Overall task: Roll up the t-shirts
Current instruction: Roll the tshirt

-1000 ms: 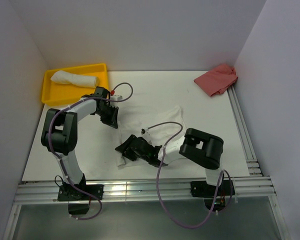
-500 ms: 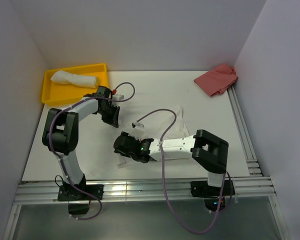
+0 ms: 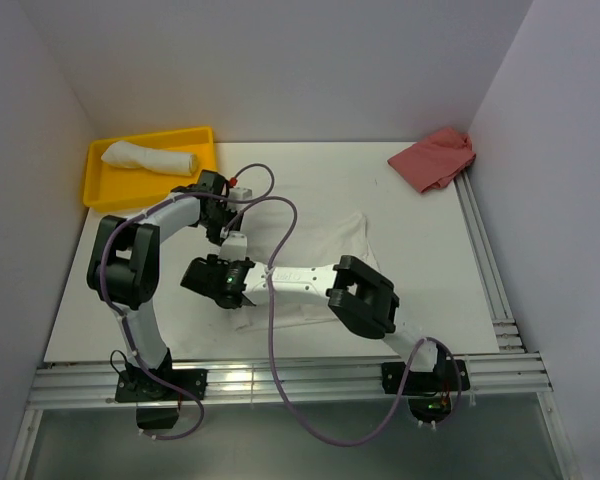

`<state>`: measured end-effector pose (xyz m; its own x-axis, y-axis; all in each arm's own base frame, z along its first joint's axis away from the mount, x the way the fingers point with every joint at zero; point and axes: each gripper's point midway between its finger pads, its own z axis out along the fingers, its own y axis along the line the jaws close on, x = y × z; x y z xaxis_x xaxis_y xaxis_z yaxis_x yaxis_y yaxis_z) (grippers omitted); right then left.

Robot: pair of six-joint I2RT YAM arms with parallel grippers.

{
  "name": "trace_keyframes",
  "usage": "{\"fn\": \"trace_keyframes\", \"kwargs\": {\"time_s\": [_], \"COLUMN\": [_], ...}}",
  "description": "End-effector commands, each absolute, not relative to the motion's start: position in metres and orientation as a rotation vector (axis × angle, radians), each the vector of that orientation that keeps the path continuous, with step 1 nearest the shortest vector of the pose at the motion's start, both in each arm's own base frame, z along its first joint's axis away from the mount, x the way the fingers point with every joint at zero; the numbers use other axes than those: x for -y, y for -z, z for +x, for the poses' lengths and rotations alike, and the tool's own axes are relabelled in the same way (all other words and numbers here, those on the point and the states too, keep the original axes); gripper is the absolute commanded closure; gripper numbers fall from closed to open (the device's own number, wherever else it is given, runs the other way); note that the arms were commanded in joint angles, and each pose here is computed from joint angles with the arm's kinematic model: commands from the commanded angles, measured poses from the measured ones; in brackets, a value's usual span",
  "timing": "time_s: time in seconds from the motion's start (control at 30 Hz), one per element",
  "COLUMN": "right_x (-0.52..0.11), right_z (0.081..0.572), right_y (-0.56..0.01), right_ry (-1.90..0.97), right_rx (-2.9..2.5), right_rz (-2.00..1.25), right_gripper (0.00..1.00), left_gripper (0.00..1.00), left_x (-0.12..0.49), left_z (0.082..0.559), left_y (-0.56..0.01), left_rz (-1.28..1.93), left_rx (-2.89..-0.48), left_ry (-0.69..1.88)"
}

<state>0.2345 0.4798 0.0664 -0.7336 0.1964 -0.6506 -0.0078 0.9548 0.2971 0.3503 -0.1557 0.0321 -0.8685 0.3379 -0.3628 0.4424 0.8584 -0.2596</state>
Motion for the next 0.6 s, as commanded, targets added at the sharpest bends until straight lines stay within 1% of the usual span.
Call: {"fn": "trace_keyframes", "kwargs": {"time_s": [0.0,0.23,0.37,0.57], "right_x": [-0.461,-0.447,-0.436,-0.428], "right_z": [0.246,0.239,0.234,0.230], "right_y": [-0.073,-0.046,-0.041,-0.038], "right_ry": [-0.194,-0.070,-0.015,0.025], "right_rx": [-2.323,-2.365,-2.361,-2.353], "right_rz": [0.092,0.062,0.075,0.075], "right_gripper": [0.41,0.41,0.41,0.41], "left_gripper": [0.84,0.82,0.79,0.78], "left_x": [0.163,0.165,0.165,0.166], "left_z": [0.363,0.362,0.363,0.364], "left_y": [-0.039,-0.039,-0.039,-0.038], "left_rz": [0.604,0.611,0.611,0.612], "left_rx": [-2.688,-2.689,-2.692,-2.694], "left_ry": [0.484,0.479,0.476,0.471]}}
